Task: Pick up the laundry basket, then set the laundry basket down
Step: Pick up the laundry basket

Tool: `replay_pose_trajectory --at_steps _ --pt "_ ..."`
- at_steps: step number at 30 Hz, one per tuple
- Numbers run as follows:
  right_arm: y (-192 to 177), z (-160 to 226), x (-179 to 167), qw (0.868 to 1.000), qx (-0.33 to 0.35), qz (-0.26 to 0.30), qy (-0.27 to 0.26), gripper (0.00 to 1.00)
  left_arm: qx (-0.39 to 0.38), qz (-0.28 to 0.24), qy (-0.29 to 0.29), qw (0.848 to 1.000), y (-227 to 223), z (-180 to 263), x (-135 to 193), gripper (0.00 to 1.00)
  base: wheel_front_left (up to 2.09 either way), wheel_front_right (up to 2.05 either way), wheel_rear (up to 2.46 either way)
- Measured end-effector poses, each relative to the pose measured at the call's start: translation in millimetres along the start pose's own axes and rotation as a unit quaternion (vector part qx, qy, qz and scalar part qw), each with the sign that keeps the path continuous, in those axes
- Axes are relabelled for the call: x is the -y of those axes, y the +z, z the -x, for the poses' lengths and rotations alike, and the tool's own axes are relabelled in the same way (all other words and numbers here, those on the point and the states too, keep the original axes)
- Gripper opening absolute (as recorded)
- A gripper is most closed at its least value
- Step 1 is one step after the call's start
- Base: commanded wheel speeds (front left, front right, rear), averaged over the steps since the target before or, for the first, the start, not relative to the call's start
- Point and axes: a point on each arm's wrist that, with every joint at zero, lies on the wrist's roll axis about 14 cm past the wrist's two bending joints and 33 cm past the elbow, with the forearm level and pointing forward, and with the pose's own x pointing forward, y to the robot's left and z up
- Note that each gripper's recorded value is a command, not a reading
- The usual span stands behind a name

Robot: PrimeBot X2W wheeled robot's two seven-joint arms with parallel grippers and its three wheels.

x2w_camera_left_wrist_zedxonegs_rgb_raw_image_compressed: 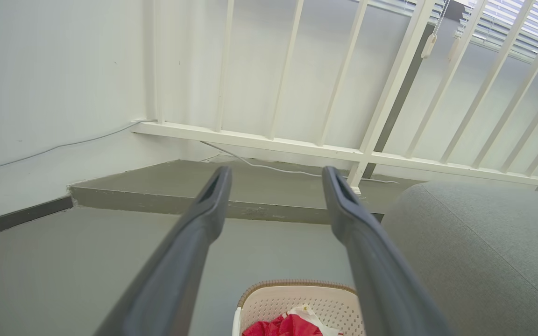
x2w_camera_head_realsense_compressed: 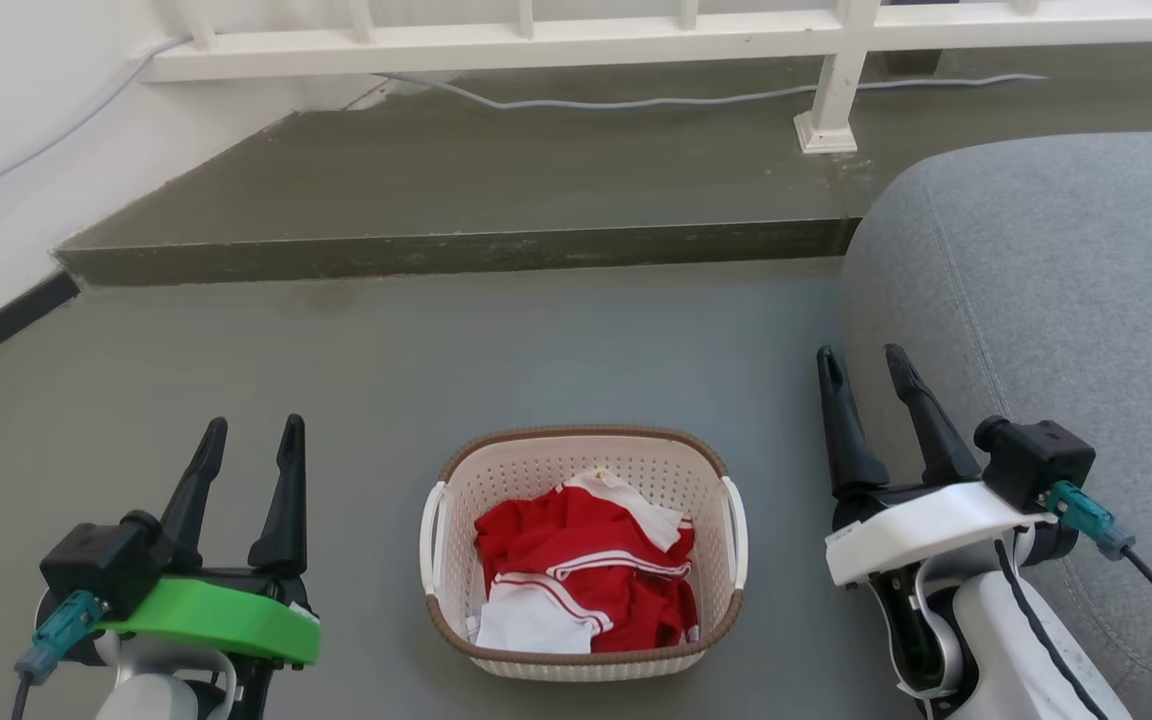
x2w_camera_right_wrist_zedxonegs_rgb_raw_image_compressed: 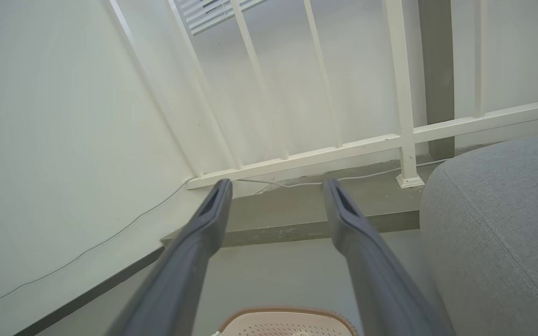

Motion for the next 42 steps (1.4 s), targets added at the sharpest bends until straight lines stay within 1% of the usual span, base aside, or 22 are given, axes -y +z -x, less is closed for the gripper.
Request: replay_pose_trajectory --at_steps 10,20,30,34,42 --pt "-14.2 -1.8 5.8 1.000 -0.020 0.013 -0.011 1.00 -0.007 0.001 0.006 1.000 -6.6 -5.7 -6.5 1.00 0.00 0.00 0.00" --pt "-30.7 -8.3 17.6 0.998 -0.042 0.017 -0.031 1.00 -0.034 -0.003 0.003 0.999 -24.6 -13.0 -13.7 1.00 0.00 0.00 0.00" --pt "-56.5 -16.2 30.1 0.996 -0.075 0.017 -0.052 1.00 -0.083 -0.009 -0.015 0.996 -56.1 -20.7 -19.2 1.00 0.00 0.00 0.00" --pt "-70.4 -22.8 38.1 0.994 -0.091 0.018 -0.061 1.00 -0.103 -0.011 -0.031 0.994 -71.1 -31.2 -20.4 1.00 0.00 0.00 0.00" --pt "-102.8 -31.6 51.8 0.989 -0.131 0.014 -0.074 1.00 -0.155 0.010 -0.044 0.987 -110.7 -42.7 -26.5 1.00 0.00 0.00 0.00"
